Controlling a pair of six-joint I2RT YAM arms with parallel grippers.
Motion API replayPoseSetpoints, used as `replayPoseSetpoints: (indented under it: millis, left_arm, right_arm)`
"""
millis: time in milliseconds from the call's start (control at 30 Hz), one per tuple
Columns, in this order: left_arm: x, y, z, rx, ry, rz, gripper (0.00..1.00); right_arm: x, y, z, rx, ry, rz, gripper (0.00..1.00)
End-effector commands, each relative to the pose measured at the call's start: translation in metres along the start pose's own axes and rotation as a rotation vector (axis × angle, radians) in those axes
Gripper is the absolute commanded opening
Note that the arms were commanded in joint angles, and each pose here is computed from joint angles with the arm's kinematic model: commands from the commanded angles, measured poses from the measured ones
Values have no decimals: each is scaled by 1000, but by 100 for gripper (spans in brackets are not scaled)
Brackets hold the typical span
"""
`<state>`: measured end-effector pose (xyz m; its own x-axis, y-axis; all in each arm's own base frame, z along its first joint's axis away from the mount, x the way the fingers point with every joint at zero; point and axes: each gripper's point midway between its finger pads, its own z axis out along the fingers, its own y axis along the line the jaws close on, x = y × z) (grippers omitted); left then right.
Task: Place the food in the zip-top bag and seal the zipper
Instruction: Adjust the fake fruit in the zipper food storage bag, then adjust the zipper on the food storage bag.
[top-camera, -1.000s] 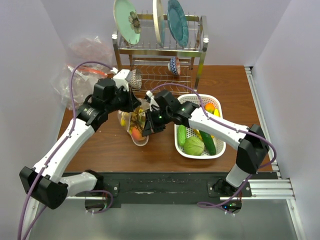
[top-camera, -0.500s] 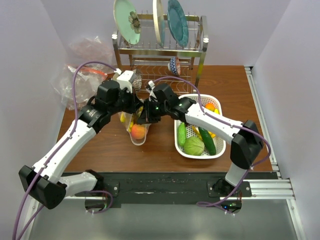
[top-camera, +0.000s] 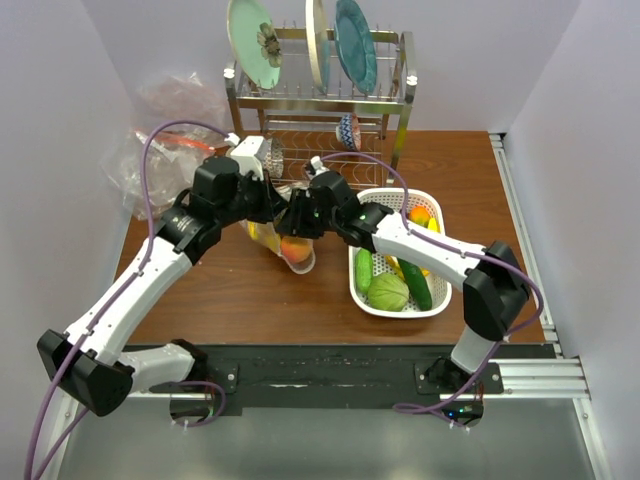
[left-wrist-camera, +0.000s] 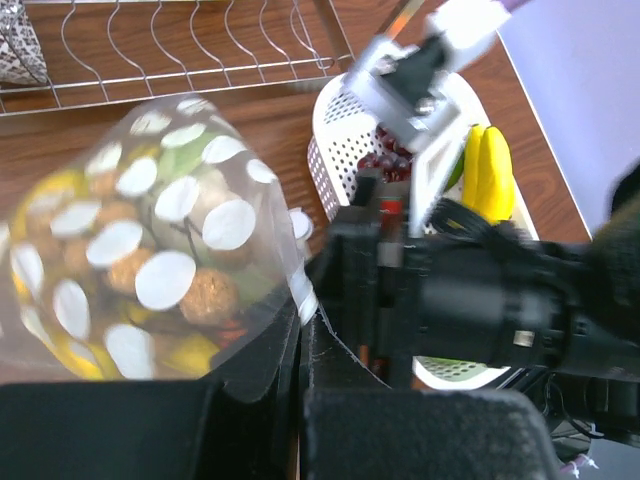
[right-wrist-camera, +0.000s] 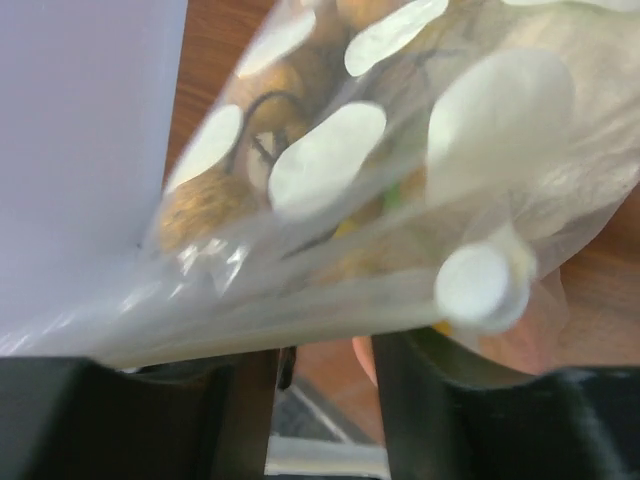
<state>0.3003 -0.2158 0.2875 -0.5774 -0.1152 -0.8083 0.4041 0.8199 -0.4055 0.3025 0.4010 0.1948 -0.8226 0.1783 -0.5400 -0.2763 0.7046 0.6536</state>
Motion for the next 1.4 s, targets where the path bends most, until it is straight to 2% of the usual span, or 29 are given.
replayPoseSetpoints:
  millis: [0,233,400,533,733,1033,1067,1200,1300,1367]
  left_arm:
    - [-32,-21,-4,62,-90,-12,0]
    - [-27,-13,7,32,-63,-7,0]
    - [-26,-17,6,54,-57,-6,0]
    - [-27,-19,1,63,-63,-1,0]
    - [-29,-20,-2,63,-63,5,0]
    - [-35,-13,-11,6,-74,23,0]
    - [-35,-12,-11,5,-73,24,0]
    - [-35,-13,-13,5,-74,23,0]
    - [-34,-12,-14,1,-74,26,0]
    - [-34,-11,-14,1,-73,25,0]
  right_arm:
    - [-34,23,-39,-64,-128,-72,50]
    - [-31,19,-95,-28,-116,-242,50]
    - [-23,-2,-132,53,-93,-364,49]
    - [-7,-23,-142,99,-37,-435,48]
    - [22,-45,-128,112,62,-426,47]
    - [38,-45,-92,61,119,-382,50]
    - [41,-49,-89,70,129,-380,49]
    - [40,-58,-89,118,128,-370,28]
    - [36,-53,-96,105,99,-366,28]
    - [36,-53,-99,103,91,-367,19]
